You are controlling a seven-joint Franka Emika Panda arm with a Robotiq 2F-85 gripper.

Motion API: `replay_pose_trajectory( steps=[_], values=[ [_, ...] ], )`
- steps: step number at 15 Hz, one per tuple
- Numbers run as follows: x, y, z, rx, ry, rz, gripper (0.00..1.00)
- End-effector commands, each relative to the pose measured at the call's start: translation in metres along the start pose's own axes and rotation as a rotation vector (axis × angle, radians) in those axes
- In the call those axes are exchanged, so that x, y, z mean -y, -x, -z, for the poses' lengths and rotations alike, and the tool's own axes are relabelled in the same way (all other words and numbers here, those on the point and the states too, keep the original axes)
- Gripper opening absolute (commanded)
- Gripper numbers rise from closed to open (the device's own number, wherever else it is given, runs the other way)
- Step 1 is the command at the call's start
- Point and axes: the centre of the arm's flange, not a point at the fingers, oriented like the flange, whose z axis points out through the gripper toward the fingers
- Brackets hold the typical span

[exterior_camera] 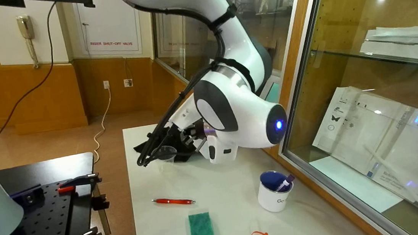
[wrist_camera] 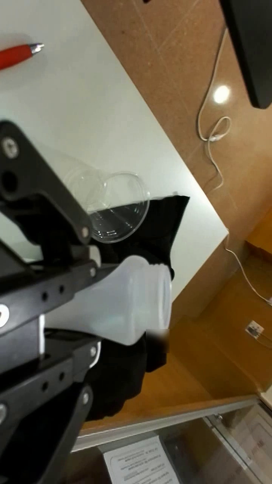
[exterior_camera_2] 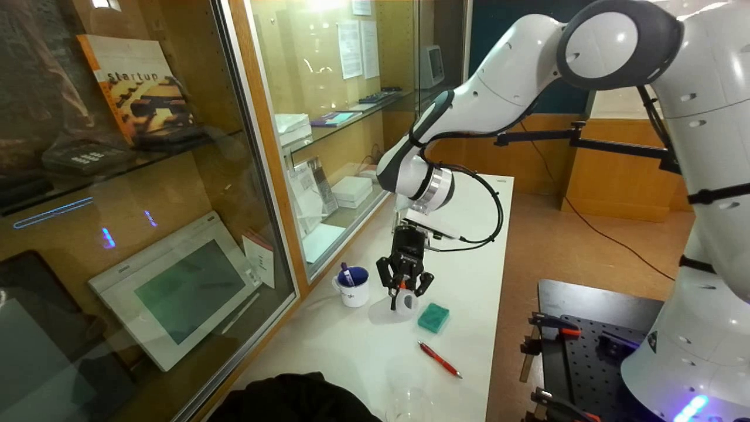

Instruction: Straighten the white bottle

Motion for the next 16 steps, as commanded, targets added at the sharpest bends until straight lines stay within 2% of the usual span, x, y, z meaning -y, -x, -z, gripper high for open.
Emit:
replay_pose_trajectory(
  steps=[1,6,14,16],
  values=[
    [0.008,-0.031,0.025,0.130,-0.085,-0.122,0.07],
    [-0.006,-0.070,0.021,0.280,-0.218,-0.271,0.07],
    [-0.028,-0.127,-0.005,0.354,-0.525,-0.574,0.07],
    [-0.031,-0.136,-0.007,0.364,-0.587,-0.609,0.07]
  ],
)
